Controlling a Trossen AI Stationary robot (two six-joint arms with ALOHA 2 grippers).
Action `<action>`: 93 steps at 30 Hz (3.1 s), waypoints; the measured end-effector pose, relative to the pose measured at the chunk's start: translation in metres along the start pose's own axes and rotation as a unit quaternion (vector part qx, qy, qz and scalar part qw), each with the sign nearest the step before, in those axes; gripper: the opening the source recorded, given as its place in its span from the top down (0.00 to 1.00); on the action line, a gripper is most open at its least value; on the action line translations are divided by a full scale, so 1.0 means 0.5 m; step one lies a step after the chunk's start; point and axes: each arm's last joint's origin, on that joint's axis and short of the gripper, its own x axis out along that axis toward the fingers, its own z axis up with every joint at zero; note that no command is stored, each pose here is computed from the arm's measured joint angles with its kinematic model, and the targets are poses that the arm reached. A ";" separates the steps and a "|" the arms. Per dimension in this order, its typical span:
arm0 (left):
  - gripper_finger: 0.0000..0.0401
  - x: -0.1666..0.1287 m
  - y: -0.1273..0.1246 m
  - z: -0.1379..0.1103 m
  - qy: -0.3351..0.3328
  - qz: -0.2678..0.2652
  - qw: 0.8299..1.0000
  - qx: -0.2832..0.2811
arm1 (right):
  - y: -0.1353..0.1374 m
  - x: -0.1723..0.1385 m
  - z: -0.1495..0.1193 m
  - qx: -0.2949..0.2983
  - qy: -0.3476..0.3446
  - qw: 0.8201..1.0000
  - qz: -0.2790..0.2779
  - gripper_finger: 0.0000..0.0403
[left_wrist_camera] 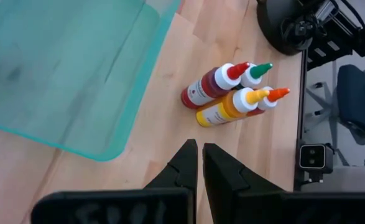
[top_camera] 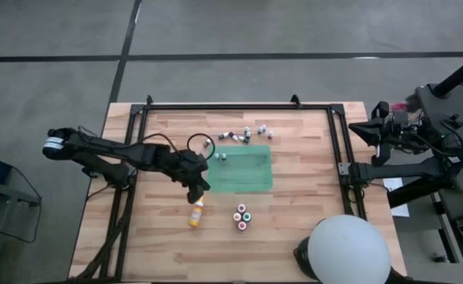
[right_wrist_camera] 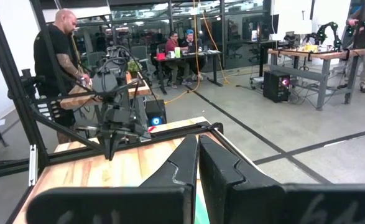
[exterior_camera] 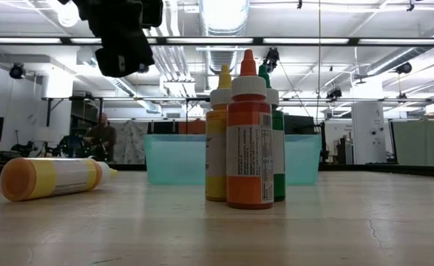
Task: Pick & Place food coloring
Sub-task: Put the big yellow food coloring bottle into the green container
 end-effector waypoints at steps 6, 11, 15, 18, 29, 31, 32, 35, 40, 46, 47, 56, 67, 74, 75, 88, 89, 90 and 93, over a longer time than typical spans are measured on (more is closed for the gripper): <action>0.97 -0.006 0.001 -0.001 -0.001 -0.006 1.000 0.017 | 0.000 0.000 0.000 0.000 0.000 1.000 0.000 0.98; 0.85 -0.009 0.006 -0.010 0.020 0.007 0.999 0.024 | 0.000 0.000 0.000 0.000 0.000 1.000 0.000 0.98; 0.73 -0.009 0.012 -0.018 0.042 0.022 0.999 0.009 | 0.000 0.000 0.000 0.000 0.000 1.000 0.000 0.98; 0.67 -0.010 0.016 -0.026 0.065 0.027 0.998 -0.004 | 0.000 0.000 0.000 0.000 0.000 1.000 0.000 0.98; 0.66 0.019 0.028 -0.040 0.112 0.070 0.966 -0.223 | 0.000 0.000 0.000 0.000 0.000 1.000 0.000 0.98; 0.66 0.027 0.028 -0.038 0.115 0.080 0.955 -0.261 | 0.000 0.000 0.000 0.001 0.000 1.000 0.000 0.98; 0.66 0.031 0.027 -0.036 0.114 0.083 0.951 -0.277 | 0.000 0.000 0.000 0.000 0.000 1.000 0.000 0.98; 0.66 0.042 0.024 -0.030 0.122 0.096 0.936 -0.315 | 0.000 0.000 0.000 0.001 0.000 1.000 0.000 0.98; 0.66 0.052 0.013 -0.013 0.130 0.106 0.927 -0.335 | 0.000 0.000 0.000 0.001 0.000 1.000 0.000 0.98; 0.66 0.051 0.001 0.000 0.156 0.136 0.921 -0.331 | 0.000 0.000 0.000 0.001 0.000 1.000 0.000 0.98; 0.66 0.051 -0.003 0.001 0.160 0.141 0.919 -0.331 | 0.000 0.000 0.000 0.000 0.000 1.000 0.000 0.98; 0.66 0.058 -0.033 -0.016 0.193 0.174 0.908 -0.328 | 0.000 0.000 0.000 0.000 0.000 1.000 0.000 0.98; 0.66 0.060 -0.074 -0.052 0.202 0.186 0.887 -0.370 | 0.000 0.000 0.000 0.000 0.000 1.000 0.000 0.98; 0.66 0.059 -0.093 -0.071 0.203 0.194 0.874 -0.397 | 0.000 0.000 0.000 0.001 0.000 1.000 0.000 0.98; 0.66 0.059 -0.094 -0.072 0.203 0.196 0.872 -0.399 | 0.000 0.000 0.000 0.000 0.000 1.000 0.000 0.98; 0.66 0.071 -0.107 -0.094 0.197 0.221 0.859 -0.418 | 0.000 0.000 0.000 0.001 0.000 1.000 0.000 0.98; 0.66 0.072 -0.109 -0.098 0.193 0.224 0.863 -0.410 | 0.000 0.000 0.000 0.000 0.000 1.000 0.000 0.98; 0.66 0.073 -0.112 -0.100 0.190 0.225 0.866 -0.403 | 0.000 0.000 0.000 0.000 0.000 1.000 0.000 0.98; 0.66 0.072 -0.120 -0.109 0.180 0.229 0.875 -0.387 | 0.000 0.000 0.000 0.001 0.000 1.000 0.000 0.98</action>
